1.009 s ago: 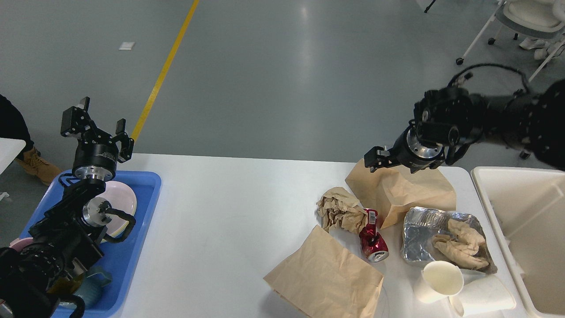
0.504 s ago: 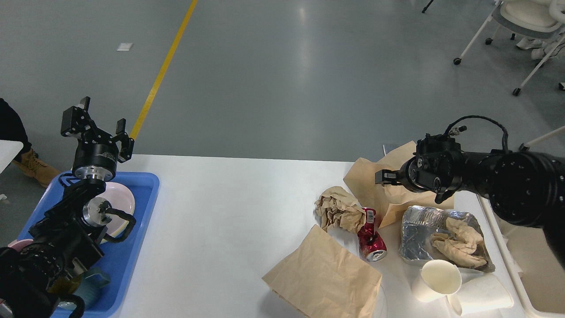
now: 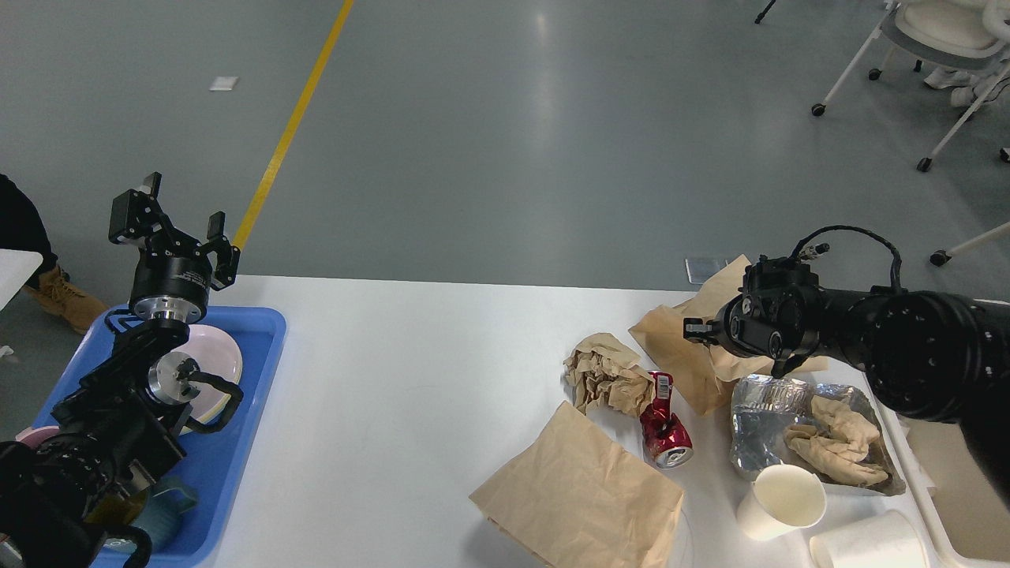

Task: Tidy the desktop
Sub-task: 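Lower the right gripper and grasp the brown paper bag, then lift the brown paper bag and drop it into the white bin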

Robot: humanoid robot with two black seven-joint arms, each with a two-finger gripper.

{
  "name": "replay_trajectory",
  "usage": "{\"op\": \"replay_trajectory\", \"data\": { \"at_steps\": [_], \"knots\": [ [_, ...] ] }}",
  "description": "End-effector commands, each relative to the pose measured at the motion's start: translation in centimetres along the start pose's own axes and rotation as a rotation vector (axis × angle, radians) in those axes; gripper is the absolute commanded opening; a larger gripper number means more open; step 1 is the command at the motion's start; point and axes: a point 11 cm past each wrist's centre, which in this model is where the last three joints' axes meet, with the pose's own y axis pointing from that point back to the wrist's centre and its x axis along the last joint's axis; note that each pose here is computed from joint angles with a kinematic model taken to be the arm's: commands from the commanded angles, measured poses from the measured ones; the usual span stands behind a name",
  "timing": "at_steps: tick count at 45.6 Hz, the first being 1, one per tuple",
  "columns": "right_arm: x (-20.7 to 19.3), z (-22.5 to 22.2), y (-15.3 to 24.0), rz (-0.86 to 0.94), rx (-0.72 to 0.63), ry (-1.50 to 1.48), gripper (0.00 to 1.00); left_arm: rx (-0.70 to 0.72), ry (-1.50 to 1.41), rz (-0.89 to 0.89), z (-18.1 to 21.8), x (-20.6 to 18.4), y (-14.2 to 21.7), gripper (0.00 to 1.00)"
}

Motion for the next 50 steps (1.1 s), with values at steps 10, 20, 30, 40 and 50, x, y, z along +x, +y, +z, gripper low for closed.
{"op": "replay_trajectory", "data": {
  "at_steps": [10,20,30,40,50],
  "knots": [
    [4.3,-1.0,2.4,0.110,0.043,-0.044,0.00,0.000,0.000,0.001,0.0,0.0,0.0,0.96],
    [9.7,-0.2,8.1,0.162,0.116,-0.134,0.00,0.001,-0.001,0.000,0.0,0.0,0.0,0.96],
    [14.3,1.0,14.7,0.138,0.212,-0.204,0.00,0.000,0.000,0.001,0.0,0.0,0.0,0.96],
    [17.6,3.1,20.3,0.145,0.281,-0.253,0.00,0.001,-0.001,0.000,0.0,0.0,0.0,0.96],
    [18.1,7.7,19.6,0.217,0.214,-0.341,0.00,-0.001,0.001,0.000,0.0,0.0,0.0,0.96]
  ]
}}
